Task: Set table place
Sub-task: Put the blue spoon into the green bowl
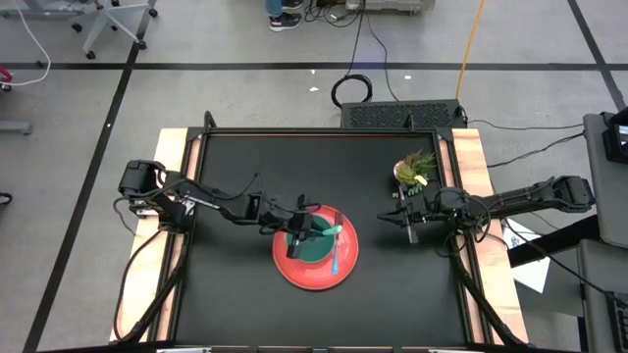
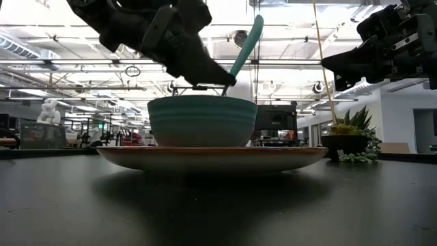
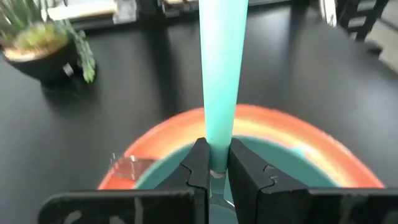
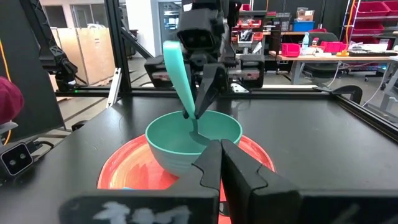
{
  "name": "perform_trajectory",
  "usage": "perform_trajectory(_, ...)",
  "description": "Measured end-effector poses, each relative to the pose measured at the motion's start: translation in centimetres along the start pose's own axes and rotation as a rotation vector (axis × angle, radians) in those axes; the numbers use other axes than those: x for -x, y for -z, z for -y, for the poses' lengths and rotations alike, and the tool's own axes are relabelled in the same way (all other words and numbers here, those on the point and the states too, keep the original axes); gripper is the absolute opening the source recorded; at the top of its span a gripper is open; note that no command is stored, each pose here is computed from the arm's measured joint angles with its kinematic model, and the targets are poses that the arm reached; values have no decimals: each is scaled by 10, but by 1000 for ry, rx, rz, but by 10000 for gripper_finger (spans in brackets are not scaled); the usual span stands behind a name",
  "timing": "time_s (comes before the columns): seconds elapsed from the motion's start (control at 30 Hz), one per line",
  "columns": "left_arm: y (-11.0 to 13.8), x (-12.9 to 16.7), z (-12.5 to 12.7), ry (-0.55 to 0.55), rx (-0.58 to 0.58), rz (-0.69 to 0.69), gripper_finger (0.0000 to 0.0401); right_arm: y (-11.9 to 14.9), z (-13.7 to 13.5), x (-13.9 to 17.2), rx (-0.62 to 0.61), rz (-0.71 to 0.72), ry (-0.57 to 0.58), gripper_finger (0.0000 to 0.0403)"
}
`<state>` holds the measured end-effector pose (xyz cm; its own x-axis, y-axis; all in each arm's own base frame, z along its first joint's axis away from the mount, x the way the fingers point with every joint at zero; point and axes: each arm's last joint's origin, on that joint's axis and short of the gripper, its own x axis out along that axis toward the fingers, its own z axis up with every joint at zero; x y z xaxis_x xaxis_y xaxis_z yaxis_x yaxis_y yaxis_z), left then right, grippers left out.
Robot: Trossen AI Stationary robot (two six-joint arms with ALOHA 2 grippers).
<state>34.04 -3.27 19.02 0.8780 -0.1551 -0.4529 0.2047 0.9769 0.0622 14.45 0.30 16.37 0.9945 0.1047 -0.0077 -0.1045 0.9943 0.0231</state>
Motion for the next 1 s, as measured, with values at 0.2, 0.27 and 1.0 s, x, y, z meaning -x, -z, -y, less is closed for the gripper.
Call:
perform_trajectory(0.2, 4, 0, 2, 9, -14, -37, 33, 0, 0, 0, 0, 0, 0, 0)
perform_trajectory(0.27, 3, 0, 5, 16, -39, -35, 33, 0, 0, 0, 0, 0, 0, 0)
perform_trajectory(1.0, 28, -24, 8, 34, -83, -98, 33, 0, 0, 0, 0, 0, 0, 0)
